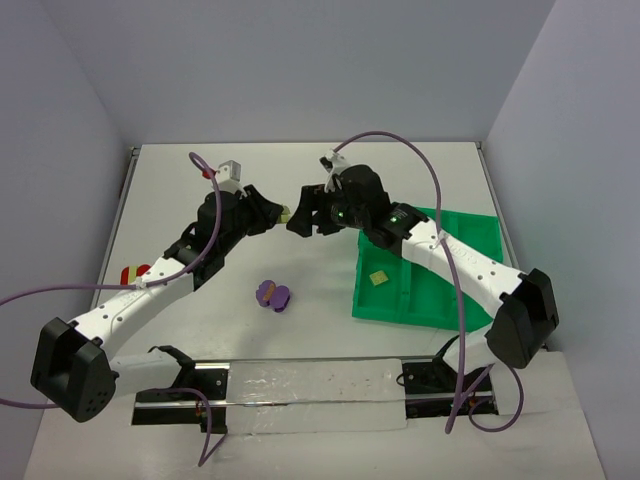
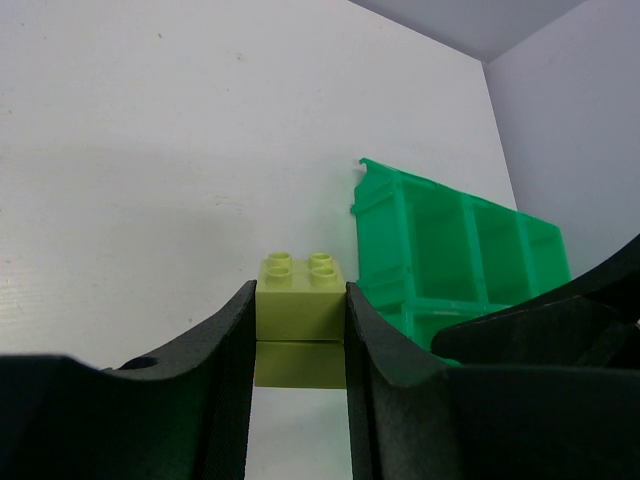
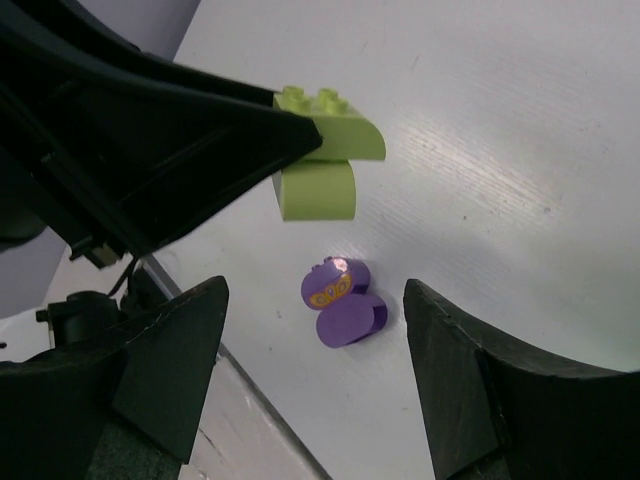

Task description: Sort the legos into containers by color

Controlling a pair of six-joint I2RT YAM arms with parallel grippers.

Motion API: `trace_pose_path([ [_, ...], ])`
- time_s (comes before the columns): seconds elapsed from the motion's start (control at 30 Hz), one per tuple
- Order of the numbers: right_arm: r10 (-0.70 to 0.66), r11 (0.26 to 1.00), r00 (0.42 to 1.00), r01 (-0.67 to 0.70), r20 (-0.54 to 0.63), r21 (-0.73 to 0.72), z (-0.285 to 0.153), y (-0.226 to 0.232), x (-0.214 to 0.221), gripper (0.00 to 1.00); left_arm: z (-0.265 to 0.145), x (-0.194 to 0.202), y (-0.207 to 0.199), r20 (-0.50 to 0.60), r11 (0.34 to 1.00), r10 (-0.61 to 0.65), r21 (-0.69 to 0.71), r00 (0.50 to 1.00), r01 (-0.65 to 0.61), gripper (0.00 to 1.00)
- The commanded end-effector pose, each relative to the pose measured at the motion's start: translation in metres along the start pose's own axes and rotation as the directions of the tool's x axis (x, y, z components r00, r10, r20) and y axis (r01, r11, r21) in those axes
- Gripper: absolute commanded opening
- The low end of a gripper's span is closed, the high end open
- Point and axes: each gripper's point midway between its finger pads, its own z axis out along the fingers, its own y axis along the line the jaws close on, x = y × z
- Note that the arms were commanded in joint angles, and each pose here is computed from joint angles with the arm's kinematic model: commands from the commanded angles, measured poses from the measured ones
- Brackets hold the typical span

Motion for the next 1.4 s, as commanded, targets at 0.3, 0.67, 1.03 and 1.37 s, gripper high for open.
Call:
trace_pose_path([
  [0.3, 0.058, 0.996, 0.998, -0.056, 0.033, -0.066, 0.033, 0.016, -0.023, 0.71, -0.006, -0.03, -0.021, 0.08, 0.998, -0.027, 0.051, 0.996, 0.023, 0.0],
  [0.67, 0.101, 0.984, 0.994, -0.092, 0.048, -0.152, 0.047, 0.027, -0.024, 0.64, -0.006, -0.03, -0.023, 0.072, 0.998, 0.001, 0.057, 0.997, -0.005, 0.0],
  [1.03, 0.146, 0.972, 0.986, -0.129, 0.075, -0.196, 0.051, 0.025, -0.023, 0.39, -0.007, -0.026, -0.024, 0.054, 0.997, 0.03, 0.07, 0.998, -0.034, 0.0],
  [1.37, 0.182, 0.965, 0.978, -0.158, 0.1, -0.209, 0.048, 0.016, -0.022, 0.0, -0.009, -0.031, -0.021, 0.072, 0.998, 0.034, 0.052, 0.997, -0.038, 0.0],
])
